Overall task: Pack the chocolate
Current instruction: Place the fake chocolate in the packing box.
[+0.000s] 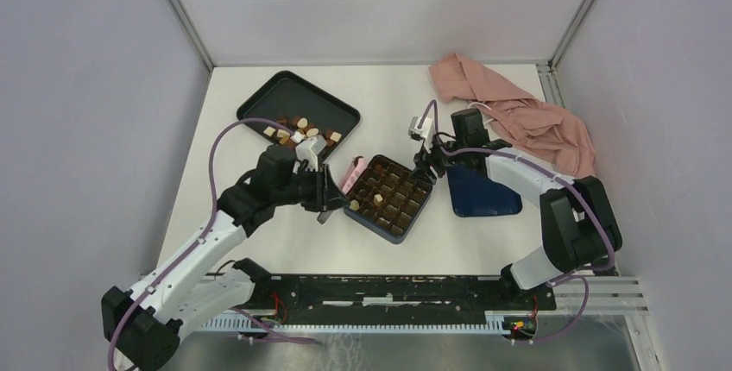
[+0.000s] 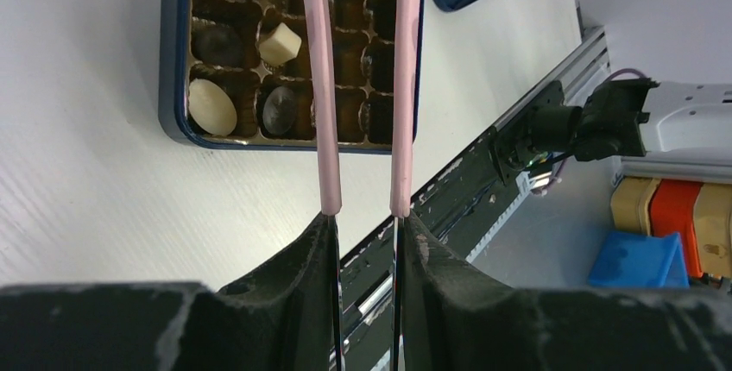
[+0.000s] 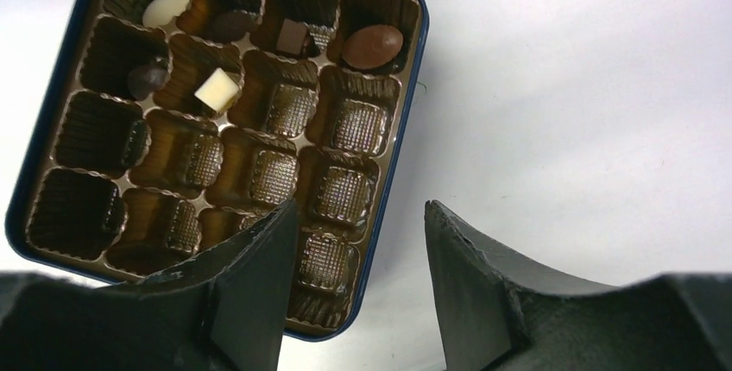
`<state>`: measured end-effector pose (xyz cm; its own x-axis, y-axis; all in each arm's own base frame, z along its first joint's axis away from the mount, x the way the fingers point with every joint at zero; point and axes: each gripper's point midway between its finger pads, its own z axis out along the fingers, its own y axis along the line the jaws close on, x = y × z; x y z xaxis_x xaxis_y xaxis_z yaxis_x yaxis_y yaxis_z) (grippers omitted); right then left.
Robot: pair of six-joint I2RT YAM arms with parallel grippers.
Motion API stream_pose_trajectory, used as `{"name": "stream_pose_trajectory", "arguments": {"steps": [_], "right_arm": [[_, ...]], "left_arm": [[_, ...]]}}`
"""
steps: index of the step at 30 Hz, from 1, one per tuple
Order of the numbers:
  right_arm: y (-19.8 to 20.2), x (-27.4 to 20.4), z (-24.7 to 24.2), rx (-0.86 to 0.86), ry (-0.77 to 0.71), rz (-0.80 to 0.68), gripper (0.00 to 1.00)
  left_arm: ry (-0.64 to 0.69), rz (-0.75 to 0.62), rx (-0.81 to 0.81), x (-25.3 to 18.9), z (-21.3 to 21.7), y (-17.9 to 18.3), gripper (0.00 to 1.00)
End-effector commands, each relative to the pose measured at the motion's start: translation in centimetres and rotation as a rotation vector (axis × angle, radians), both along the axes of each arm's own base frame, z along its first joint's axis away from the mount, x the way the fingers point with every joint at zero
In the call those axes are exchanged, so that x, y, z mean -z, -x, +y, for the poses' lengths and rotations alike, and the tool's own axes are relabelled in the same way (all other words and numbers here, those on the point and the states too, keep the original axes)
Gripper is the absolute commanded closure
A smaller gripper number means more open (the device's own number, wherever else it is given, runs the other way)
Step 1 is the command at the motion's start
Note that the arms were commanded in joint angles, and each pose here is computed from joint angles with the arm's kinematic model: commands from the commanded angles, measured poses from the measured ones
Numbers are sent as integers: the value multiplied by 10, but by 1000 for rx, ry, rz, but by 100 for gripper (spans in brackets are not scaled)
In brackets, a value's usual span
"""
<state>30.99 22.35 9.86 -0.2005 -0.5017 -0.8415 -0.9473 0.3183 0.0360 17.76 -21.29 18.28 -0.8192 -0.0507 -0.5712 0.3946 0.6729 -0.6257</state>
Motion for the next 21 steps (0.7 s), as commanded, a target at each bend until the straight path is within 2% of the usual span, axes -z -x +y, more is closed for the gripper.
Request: {"name": "stream_pose_trajectory", "arguments": {"steps": [1, 21], "right_arm": [[-11, 1, -3, 23, 45, -14, 39], [-9, 4, 2, 9, 55, 8, 42]], "left_arm": [[-16, 9, -17, 11, -15, -4, 98], [-317, 46, 54, 65, -70, -13, 95]]}}
